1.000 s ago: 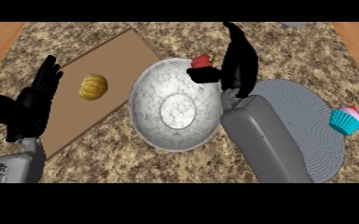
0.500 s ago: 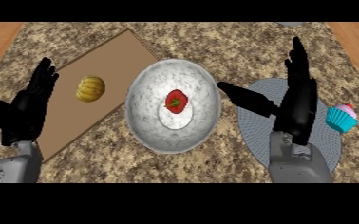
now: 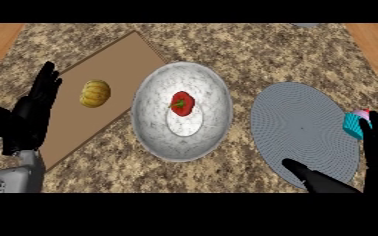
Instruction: Pick the bell pepper from the placemat and place it in the bowl
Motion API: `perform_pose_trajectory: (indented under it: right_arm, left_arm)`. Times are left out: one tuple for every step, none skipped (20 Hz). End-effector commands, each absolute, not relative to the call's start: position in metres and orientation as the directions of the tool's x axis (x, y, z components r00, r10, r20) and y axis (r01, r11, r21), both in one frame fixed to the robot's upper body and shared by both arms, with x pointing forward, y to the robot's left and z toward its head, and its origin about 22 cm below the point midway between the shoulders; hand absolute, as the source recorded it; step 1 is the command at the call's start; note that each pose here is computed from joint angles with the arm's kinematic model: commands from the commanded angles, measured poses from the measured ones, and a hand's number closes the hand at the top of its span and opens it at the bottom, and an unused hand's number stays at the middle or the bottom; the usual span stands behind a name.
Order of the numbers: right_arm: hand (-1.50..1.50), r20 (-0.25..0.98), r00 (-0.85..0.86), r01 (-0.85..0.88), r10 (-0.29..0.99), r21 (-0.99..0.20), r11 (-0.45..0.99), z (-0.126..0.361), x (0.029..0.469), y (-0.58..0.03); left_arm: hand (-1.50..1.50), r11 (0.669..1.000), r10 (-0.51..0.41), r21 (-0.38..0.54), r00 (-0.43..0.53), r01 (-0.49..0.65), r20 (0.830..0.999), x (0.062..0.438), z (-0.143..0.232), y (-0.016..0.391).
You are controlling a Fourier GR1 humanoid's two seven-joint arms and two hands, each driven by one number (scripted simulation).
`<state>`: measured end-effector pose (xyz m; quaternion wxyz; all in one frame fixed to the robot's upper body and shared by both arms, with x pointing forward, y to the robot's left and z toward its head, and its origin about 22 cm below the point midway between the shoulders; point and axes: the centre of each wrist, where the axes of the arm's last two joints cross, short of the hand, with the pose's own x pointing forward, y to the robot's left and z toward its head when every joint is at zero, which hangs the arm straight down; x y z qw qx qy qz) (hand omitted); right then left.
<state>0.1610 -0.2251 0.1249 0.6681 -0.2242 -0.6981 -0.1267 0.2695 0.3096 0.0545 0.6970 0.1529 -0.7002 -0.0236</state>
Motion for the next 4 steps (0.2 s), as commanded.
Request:
perform_pose_trajectory:
  right_arm:
    - [-1.50, 0.989, -0.089, 0.458, 0.118, -0.064, 0.886, 0.131, 0.129, -0.250]
    - [-1.50, 0.990, -0.067, 0.441, 0.124, -0.082, 0.894, 0.121, 0.124, -0.252]
    - [-1.50, 0.989, -0.099, 0.448, 0.107, -0.052, 0.893, 0.119, 0.124, -0.240]
    - [-1.50, 0.986, -0.127, 0.452, 0.110, -0.041, 0.891, 0.120, 0.124, -0.258]
  left_arm:
    - [0.00, 0.954, -0.245, 0.244, 0.014, -0.176, 0.969, 0.270, 0.064, 0.297]
    - [0.00, 0.952, -0.239, 0.237, 0.011, -0.194, 0.971, 0.273, 0.055, 0.309]
    - [0.00, 0.948, -0.267, 0.268, 0.032, -0.168, 0.963, 0.268, 0.029, 0.302]
    - [0.00, 0.953, -0.250, 0.247, 0.007, -0.175, 0.968, 0.268, 0.064, 0.318]
